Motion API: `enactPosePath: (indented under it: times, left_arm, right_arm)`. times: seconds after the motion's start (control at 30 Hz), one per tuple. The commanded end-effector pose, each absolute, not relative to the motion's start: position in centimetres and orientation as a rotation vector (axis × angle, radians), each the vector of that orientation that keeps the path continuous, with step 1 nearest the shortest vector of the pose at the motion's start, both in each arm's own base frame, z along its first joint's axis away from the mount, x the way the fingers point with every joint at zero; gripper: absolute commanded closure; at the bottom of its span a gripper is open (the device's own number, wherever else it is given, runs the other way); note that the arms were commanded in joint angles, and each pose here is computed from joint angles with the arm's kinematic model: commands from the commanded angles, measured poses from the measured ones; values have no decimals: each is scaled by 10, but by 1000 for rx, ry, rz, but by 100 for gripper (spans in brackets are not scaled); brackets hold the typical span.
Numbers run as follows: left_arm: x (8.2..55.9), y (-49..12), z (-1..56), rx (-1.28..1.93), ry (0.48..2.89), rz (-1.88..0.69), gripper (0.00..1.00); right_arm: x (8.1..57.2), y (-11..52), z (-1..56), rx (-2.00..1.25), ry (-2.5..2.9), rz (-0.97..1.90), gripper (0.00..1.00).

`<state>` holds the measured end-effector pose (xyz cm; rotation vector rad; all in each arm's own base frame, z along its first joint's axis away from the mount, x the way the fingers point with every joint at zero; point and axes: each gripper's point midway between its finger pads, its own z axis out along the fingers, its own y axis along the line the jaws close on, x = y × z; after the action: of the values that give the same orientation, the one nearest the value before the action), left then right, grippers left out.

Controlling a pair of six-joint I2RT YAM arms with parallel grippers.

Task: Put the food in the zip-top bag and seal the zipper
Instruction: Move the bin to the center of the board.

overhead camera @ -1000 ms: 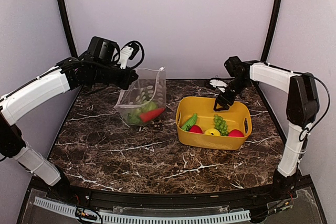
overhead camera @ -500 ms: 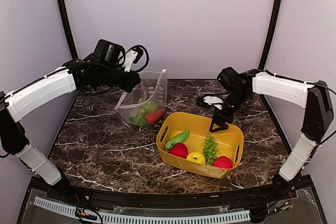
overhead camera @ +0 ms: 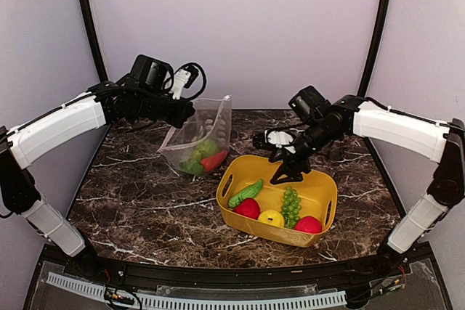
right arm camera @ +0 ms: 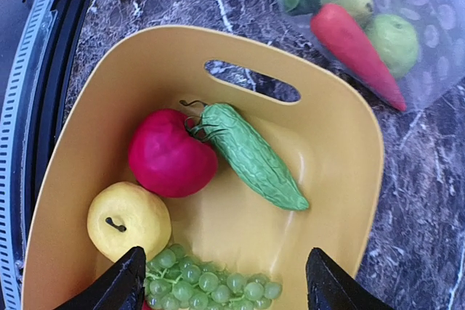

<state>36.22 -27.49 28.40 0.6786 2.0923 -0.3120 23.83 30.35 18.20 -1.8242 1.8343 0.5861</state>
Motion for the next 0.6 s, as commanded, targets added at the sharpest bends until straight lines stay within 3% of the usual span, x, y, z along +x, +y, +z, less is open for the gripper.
enactPosePath:
  times: [0.0,0.57]
  left_arm:
    - [365,-270,280,660,2108,-297,99]
    - [361,-273,285,652,2103,-334,99]
  right_arm:
    - [237,325,157,-1931,1770,625,27]
    - [192,369,105,-2164,1655,761,19]
